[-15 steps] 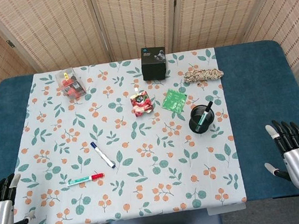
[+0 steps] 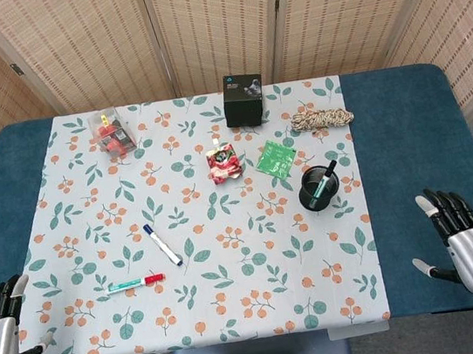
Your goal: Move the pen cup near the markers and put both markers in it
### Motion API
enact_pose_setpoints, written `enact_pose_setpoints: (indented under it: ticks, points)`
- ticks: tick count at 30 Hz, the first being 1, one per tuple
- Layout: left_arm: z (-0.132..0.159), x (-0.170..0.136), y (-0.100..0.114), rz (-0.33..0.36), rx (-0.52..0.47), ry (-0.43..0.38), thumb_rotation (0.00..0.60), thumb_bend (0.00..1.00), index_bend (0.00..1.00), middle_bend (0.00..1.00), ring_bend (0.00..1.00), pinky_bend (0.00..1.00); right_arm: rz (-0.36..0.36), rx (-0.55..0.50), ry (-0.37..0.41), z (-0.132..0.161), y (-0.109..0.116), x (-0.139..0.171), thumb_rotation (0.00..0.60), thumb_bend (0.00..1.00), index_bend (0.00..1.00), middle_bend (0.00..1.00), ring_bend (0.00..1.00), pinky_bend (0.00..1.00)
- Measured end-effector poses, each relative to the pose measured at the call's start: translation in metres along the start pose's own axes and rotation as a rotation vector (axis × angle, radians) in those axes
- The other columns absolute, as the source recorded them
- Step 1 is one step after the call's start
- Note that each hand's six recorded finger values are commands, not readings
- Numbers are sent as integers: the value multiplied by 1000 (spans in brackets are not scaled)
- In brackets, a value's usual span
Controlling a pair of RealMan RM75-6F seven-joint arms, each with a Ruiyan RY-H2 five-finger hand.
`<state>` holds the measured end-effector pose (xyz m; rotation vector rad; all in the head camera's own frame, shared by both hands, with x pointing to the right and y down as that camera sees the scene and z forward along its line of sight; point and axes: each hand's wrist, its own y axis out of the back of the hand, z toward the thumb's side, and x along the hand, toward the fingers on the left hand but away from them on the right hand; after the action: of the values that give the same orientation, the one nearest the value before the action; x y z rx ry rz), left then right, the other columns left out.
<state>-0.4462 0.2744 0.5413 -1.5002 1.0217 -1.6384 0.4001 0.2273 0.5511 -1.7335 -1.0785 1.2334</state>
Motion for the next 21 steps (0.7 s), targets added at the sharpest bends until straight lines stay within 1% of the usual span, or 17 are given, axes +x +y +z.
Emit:
enact_pose_setpoints:
  ticks: [4, 10, 14, 17, 21]
  points:
    - [-1, 0, 0, -1, -4, 7, 600, 131, 0, 105, 102, 443, 28, -148, -4, -13, -4, -6, 600, 68, 0, 0, 0, 0]
    - [0, 1, -2, -5, 9, 10, 600, 132, 0, 105, 102, 443, 58, -352, -53, -44, -18, -19, 600, 64, 0, 0, 0, 0]
    - [0, 1, -2, -5, 8, 13, 600, 131, 0, 105, 102, 443, 60, -486, -107, -67, -38, -35, 600, 64, 0, 0, 0, 0]
    - [-1, 1, -1, -2, 2, 15, 600, 132, 0, 105, 102, 443, 59, -528, -130, -76, -57, -50, 600, 61, 0, 0, 0, 0]
    - [-2, 0, 0, -2, -2, 18, 600, 132, 0, 106, 102, 443, 57, -560, -135, -73, -84, -72, 600, 56, 0, 0, 0, 0]
